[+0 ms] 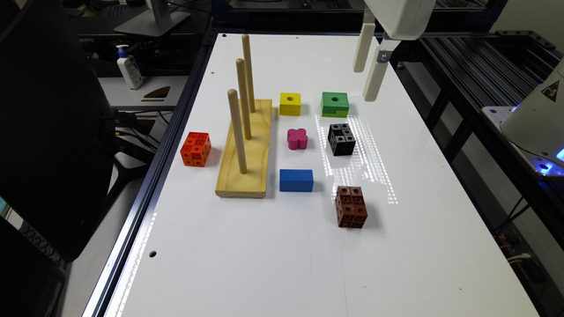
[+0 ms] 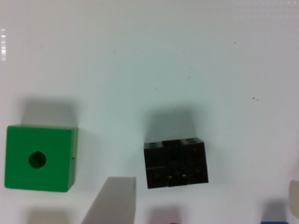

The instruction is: Pick up pink flower.

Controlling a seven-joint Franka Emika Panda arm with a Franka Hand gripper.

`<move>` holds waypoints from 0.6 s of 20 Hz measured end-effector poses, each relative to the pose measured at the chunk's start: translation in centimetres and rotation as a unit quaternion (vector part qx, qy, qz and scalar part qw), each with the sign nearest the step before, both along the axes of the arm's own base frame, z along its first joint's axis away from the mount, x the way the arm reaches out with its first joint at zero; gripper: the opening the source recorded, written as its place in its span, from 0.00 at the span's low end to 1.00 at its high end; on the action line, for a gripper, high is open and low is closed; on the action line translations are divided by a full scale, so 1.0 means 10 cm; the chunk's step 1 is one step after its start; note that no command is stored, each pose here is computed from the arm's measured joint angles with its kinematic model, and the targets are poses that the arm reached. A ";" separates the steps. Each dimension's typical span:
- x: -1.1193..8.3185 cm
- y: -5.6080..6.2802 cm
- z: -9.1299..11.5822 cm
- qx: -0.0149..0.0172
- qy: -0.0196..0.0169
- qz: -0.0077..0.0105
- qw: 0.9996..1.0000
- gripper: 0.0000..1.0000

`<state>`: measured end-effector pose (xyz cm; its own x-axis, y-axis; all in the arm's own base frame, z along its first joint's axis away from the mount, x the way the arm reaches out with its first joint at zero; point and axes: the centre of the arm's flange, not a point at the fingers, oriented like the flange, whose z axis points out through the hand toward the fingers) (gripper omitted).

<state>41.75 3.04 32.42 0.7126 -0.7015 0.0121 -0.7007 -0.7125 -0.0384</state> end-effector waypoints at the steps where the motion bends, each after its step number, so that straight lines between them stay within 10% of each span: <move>1: 0.001 0.00 0.00 0.000 0.000 0.000 1.000 1.00; 12: 0.094 -0.01 0.03 0.001 -0.003 -0.002 1.000 1.00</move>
<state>42.68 2.91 32.67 0.7095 -0.7046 0.0158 -0.7035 -0.7093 -0.0444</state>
